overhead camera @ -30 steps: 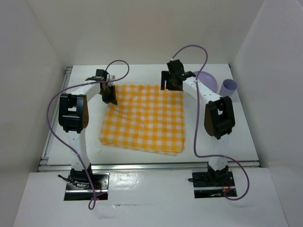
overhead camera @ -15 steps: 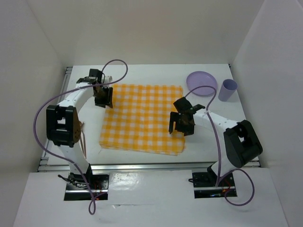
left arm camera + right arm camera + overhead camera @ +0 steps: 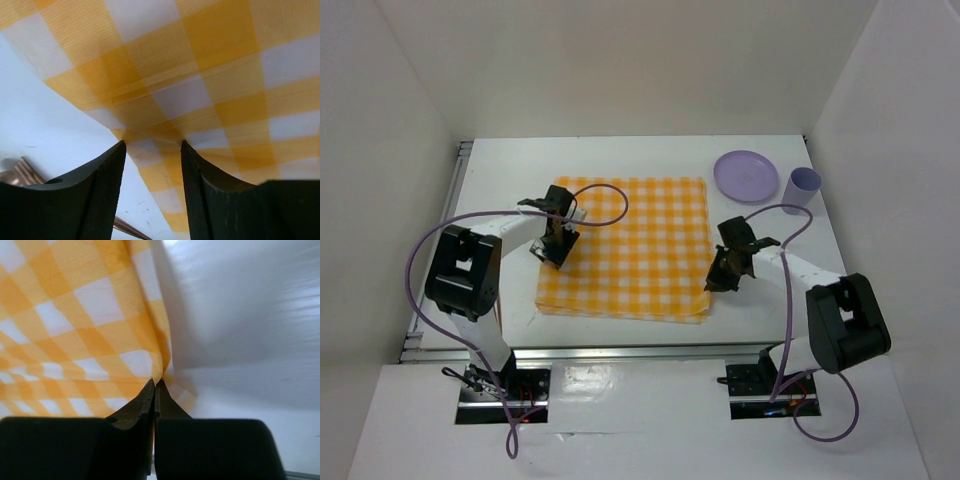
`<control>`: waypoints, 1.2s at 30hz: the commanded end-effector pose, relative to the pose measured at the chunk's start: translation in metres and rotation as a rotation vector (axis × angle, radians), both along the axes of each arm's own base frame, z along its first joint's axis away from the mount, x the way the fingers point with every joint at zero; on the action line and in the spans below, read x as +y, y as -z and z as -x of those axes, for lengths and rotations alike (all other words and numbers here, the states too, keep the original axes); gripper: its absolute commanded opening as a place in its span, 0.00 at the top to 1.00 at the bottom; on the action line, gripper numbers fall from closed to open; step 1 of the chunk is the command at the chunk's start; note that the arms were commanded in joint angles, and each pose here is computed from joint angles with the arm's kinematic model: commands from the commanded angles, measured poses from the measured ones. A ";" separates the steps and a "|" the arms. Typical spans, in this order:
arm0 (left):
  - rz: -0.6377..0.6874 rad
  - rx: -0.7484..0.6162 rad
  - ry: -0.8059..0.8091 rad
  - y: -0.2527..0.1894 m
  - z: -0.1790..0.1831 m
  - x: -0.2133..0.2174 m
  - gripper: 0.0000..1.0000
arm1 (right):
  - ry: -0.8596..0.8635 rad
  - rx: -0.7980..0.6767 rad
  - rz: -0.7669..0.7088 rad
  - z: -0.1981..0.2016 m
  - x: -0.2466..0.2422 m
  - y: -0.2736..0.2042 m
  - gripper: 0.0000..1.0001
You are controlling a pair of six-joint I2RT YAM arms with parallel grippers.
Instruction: Set the dinner table for one person
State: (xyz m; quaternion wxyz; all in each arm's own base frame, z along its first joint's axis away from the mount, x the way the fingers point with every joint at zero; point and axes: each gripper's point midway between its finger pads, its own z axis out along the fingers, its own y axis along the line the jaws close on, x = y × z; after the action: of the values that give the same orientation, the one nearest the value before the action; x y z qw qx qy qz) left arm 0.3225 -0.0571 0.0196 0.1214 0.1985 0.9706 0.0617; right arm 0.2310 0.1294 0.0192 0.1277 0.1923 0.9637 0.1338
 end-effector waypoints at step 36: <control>0.034 -0.292 -0.291 -0.136 0.052 0.090 0.32 | -0.115 -0.438 0.155 -0.052 -0.040 -0.192 0.00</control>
State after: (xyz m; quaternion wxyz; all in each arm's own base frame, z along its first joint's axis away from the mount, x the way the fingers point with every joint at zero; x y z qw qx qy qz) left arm 0.2797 0.0285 0.1429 0.2401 0.0587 0.9649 0.0882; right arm 0.2838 0.0930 0.1855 0.3243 0.1052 0.9329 0.1162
